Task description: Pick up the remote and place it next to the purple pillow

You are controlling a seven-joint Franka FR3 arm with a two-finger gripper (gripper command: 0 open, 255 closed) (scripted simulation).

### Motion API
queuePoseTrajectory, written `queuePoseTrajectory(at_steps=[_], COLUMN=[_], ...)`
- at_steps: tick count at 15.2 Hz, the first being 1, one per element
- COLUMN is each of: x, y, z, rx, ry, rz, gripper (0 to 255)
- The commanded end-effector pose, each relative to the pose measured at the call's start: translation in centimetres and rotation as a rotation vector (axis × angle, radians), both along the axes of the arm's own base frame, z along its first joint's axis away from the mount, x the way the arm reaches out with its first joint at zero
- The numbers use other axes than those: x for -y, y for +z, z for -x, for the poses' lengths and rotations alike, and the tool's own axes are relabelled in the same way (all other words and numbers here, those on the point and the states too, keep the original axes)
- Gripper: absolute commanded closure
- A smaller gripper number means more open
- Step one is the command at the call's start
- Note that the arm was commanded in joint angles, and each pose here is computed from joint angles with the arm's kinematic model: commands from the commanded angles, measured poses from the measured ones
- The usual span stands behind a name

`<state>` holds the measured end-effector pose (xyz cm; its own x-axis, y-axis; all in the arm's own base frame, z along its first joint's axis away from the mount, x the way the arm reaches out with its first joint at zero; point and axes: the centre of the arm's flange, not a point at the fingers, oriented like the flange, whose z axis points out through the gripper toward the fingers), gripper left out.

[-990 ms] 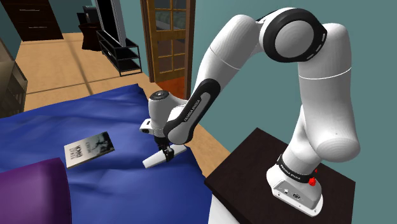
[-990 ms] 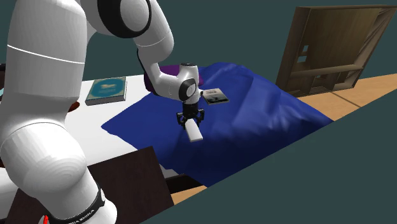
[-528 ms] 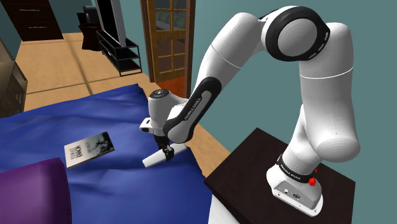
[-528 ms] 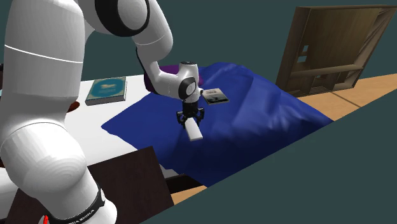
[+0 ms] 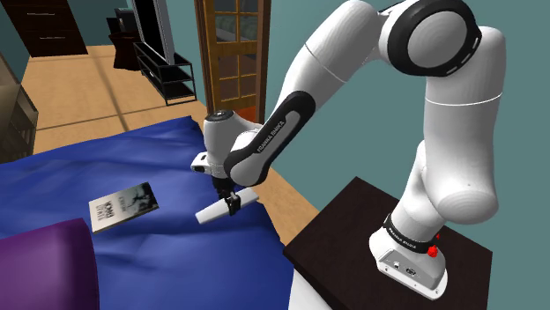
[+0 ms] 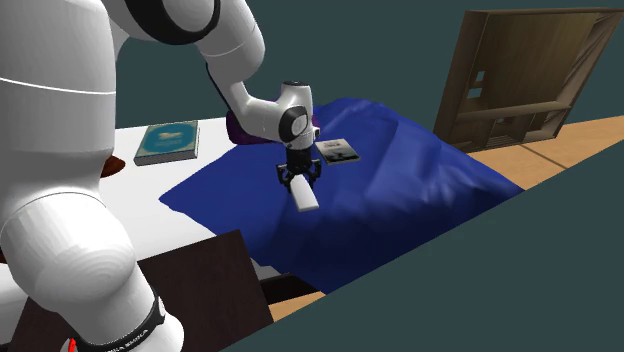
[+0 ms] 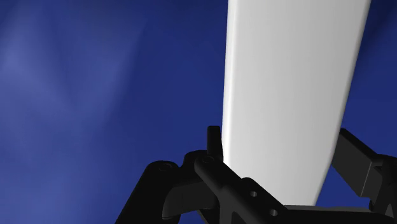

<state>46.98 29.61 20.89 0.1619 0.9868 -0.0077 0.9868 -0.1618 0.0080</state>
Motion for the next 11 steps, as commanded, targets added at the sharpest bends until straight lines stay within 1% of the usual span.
queuePoseTrajectory(at_steps=[1,11], x=[0.0,0.0], y=[1.1,6.4], z=[0.1,0.1], rx=[0.000,0.000], ry=[0.000,0.000], rz=[0.000,0.000], gripper=[255,255])
